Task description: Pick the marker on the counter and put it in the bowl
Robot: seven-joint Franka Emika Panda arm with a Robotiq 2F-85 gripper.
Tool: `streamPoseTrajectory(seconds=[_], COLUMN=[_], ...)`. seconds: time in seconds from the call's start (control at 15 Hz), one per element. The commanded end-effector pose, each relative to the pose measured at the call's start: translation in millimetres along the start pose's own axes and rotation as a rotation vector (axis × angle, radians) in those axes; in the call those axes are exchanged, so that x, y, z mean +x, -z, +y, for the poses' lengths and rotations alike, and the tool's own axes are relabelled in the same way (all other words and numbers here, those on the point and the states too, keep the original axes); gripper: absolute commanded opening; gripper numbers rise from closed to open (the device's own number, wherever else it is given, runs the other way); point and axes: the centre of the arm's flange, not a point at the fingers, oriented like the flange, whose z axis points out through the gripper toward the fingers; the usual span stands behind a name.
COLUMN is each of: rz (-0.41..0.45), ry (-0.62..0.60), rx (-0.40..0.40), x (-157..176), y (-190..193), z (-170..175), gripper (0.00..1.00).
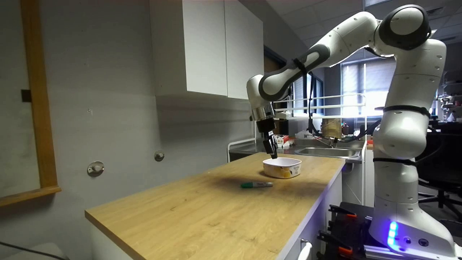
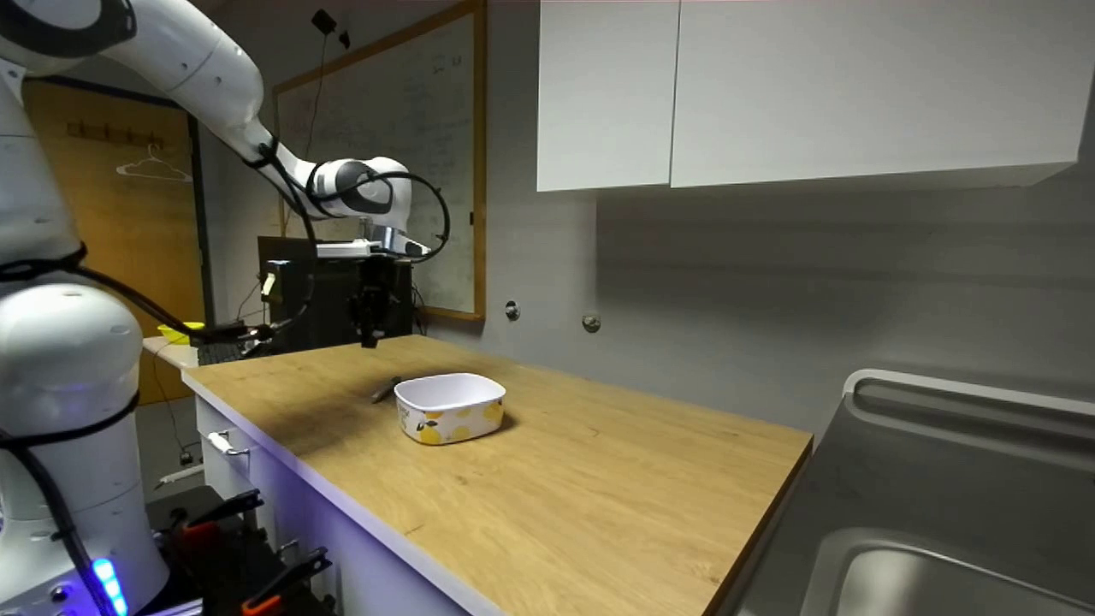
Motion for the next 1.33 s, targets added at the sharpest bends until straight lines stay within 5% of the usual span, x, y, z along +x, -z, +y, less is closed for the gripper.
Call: streamPoseTrajectory(seconds=[0.0,0.53,1.27], rz=[-0.032,-0.143,-0.173], ry=[-0.005,0.086,0.281], rx=[-0.011,-0.051,-0.136], x=[-4.8,21.8,83.7], y=[-17.7,-56.1,-53.4], z=[1.9,-54.8,-107.0], gripper=[0.42,0.99,1.00])
